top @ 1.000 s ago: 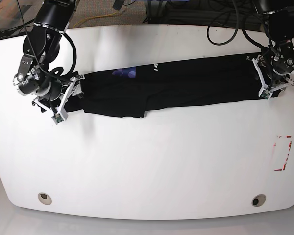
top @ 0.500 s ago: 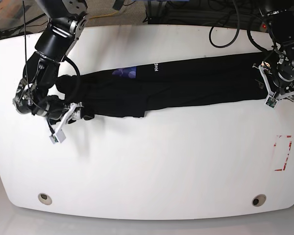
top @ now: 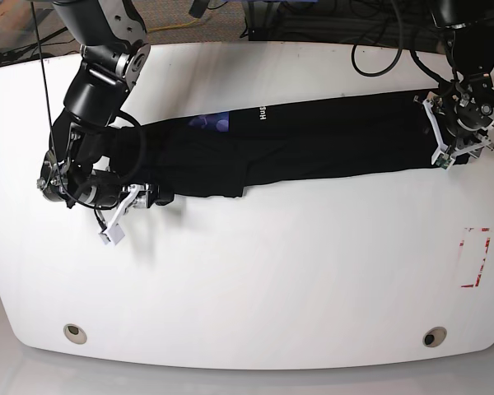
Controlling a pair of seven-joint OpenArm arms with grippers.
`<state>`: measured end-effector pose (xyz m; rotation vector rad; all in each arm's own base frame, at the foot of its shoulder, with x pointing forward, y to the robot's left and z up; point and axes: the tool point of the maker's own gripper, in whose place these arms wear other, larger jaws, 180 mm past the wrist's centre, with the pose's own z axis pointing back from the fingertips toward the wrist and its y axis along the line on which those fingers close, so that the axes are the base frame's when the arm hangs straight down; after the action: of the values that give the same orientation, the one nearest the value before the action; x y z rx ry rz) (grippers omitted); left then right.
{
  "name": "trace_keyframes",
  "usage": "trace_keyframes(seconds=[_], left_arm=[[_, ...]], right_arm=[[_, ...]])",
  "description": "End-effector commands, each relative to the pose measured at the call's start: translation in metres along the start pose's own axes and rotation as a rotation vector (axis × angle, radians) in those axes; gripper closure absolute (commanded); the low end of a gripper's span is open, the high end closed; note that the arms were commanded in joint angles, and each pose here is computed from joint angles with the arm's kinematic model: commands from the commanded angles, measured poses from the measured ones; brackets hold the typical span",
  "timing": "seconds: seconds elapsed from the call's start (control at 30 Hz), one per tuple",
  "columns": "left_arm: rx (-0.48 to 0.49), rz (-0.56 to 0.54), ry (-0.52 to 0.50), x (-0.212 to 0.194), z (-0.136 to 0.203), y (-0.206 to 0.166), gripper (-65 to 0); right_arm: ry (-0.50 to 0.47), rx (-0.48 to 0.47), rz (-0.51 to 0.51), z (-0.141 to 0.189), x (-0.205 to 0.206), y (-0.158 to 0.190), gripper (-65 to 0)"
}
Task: Fold the T-shirt properly
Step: 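Release the fold and regrasp the folded strip ends with both grippers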
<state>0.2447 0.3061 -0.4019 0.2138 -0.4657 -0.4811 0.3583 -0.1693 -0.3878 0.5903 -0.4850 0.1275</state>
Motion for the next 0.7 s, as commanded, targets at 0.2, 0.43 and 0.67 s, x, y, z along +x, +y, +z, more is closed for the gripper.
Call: trace_keyframes(seconds=[0.2,0.43,0.67], left_arm=[[0.017,-0.014,0.035,-0.007,0.0,0.006,-40.7],[0.02,-0.021,-0.008,0.007,-0.001,0.008,-40.7],[0.018,-0.045,-0.008,0.008,-0.002,0.01,-40.7]], right_arm=[[-0.01,0.012,0.052,-0.001,0.01,0.009,-19.2],[-0.036,0.029,0.149,-0.003,0.023,0.03,-11.1],[-0.069,0.012,0.259,0.006,0.04,0.047,-4.9]])
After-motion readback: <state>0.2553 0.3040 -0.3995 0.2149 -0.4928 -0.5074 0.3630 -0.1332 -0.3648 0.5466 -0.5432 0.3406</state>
